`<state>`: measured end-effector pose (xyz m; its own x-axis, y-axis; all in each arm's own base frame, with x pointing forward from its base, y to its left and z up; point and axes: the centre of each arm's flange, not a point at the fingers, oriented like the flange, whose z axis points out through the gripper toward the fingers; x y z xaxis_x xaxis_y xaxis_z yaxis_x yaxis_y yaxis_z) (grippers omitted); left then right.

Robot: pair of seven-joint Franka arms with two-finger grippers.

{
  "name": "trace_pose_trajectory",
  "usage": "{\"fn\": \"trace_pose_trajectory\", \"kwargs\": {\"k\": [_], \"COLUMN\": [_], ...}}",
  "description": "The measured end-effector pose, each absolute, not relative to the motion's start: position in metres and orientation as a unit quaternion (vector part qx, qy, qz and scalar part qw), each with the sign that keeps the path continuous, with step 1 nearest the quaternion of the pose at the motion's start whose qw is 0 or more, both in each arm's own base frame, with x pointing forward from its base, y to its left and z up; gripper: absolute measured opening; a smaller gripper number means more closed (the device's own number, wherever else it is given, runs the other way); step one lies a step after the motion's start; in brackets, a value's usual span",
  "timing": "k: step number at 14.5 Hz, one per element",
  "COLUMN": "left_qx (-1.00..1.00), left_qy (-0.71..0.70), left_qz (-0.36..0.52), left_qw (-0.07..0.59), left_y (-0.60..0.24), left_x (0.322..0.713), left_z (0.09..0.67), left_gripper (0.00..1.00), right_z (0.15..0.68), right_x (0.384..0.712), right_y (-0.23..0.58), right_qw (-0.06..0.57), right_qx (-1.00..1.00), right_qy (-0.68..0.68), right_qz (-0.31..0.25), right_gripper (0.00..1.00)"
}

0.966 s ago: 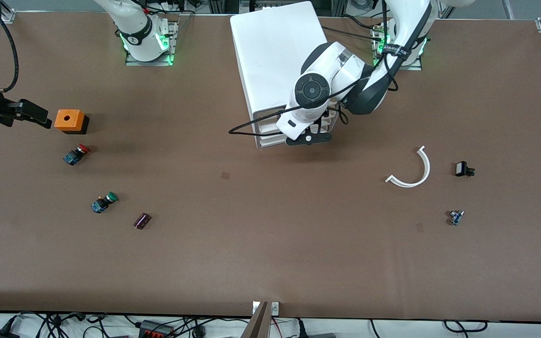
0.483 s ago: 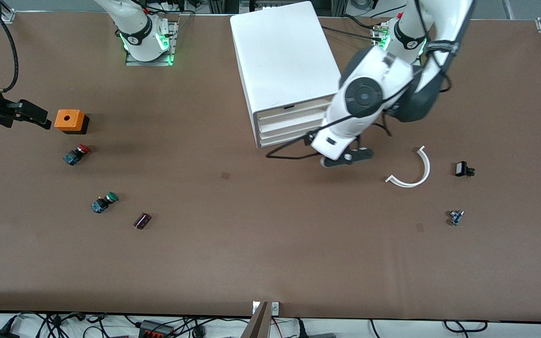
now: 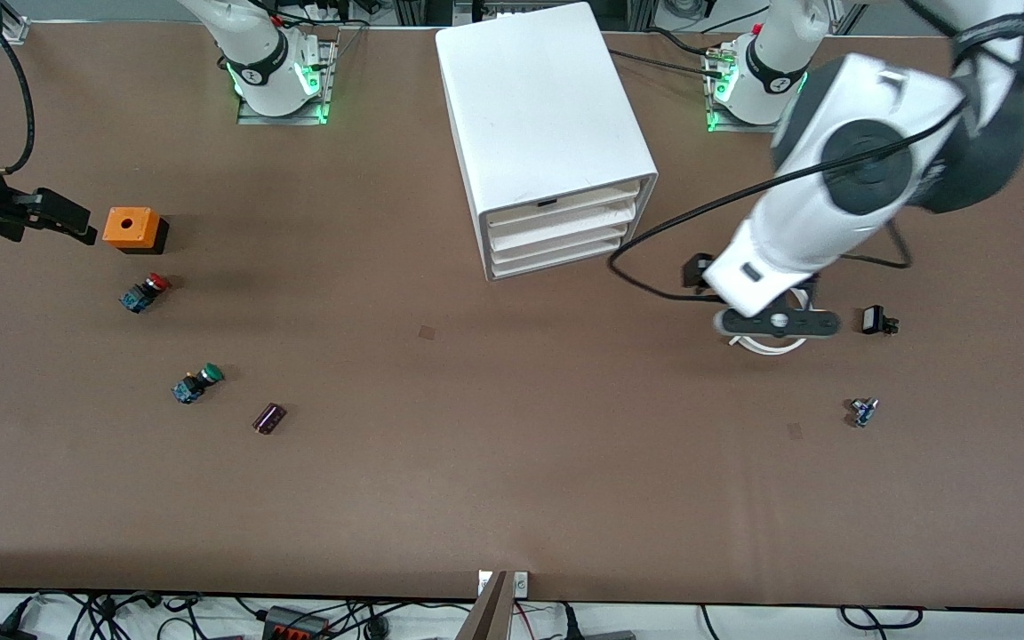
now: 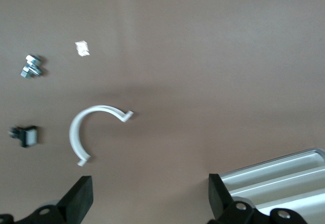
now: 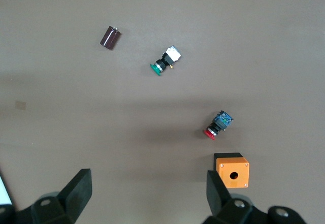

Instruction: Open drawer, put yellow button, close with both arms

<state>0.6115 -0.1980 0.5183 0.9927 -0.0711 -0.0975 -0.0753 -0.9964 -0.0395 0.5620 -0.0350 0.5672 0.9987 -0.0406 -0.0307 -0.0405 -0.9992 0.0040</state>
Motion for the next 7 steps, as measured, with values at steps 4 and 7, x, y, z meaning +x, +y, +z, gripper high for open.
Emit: {"fn": "trace_pose_trajectory", "kwargs": {"k": [4, 7], "left_qx": [-0.996, -0.995], "left_qy": [0.072, 0.083], "left_qz": [0.043, 0.046], "left_qw": [0.016, -0.008], "left_y": [-0.107, -0.053], "left_x": [0.612, 0.610], "left_z": [0.561, 0.575], "left_gripper": [1.00, 1.00], "right_z": [0.567, 0.567], "right_x": [0.562, 0.562], "right_y": [-0.034, -0.034], "right_qw": [0.002, 0.002], "right_qx": [1.000, 1.000], "right_qy": [-0.019, -0.019], "right_qz": [-0.015, -0.015], "right_gripper": [1.00, 1.00]}}
